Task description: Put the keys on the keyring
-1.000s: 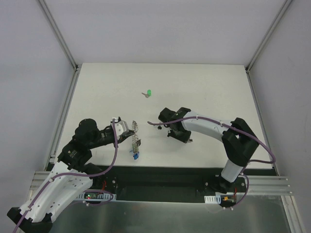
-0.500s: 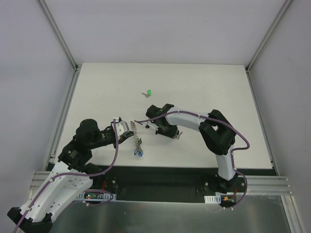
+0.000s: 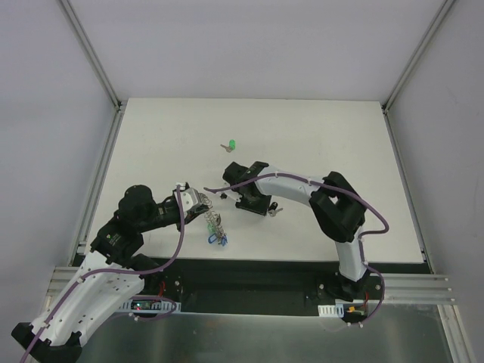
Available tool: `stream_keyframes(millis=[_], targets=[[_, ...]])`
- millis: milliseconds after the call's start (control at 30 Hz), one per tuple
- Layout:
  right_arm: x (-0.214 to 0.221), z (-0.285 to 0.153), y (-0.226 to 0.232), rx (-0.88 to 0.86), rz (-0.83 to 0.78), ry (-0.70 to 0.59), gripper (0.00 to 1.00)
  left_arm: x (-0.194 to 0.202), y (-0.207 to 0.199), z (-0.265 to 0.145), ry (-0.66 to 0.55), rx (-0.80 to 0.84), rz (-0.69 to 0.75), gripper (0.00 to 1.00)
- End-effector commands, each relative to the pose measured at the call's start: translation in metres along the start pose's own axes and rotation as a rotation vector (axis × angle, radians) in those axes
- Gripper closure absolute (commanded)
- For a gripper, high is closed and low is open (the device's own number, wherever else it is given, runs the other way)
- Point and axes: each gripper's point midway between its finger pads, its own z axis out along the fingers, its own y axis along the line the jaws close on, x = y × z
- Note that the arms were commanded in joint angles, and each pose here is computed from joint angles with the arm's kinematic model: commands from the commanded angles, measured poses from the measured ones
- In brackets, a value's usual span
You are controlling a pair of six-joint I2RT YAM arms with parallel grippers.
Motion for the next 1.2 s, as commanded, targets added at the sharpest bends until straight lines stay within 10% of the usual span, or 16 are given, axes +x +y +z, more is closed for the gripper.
stream_keyframes(millis=[0,533,1167], targets=[[-0.007,-0.048,-0.01,0.058,0.025,-0.164,0.65,-0.012,0.004,-0.001,-0.041,-0.014,0.012,1.0],[0.002,-0.041,-0.012,0.121,0.267,-0.663,0.69,-0.006,0.006,0.004,-0.016,-0.007,-0.005,1.0],[0.0,-0.015,-0.007,0.048,0.317,-0.717,0.76,0.0,0.008,0.008,0.011,-0.004,-0.021,1.0]])
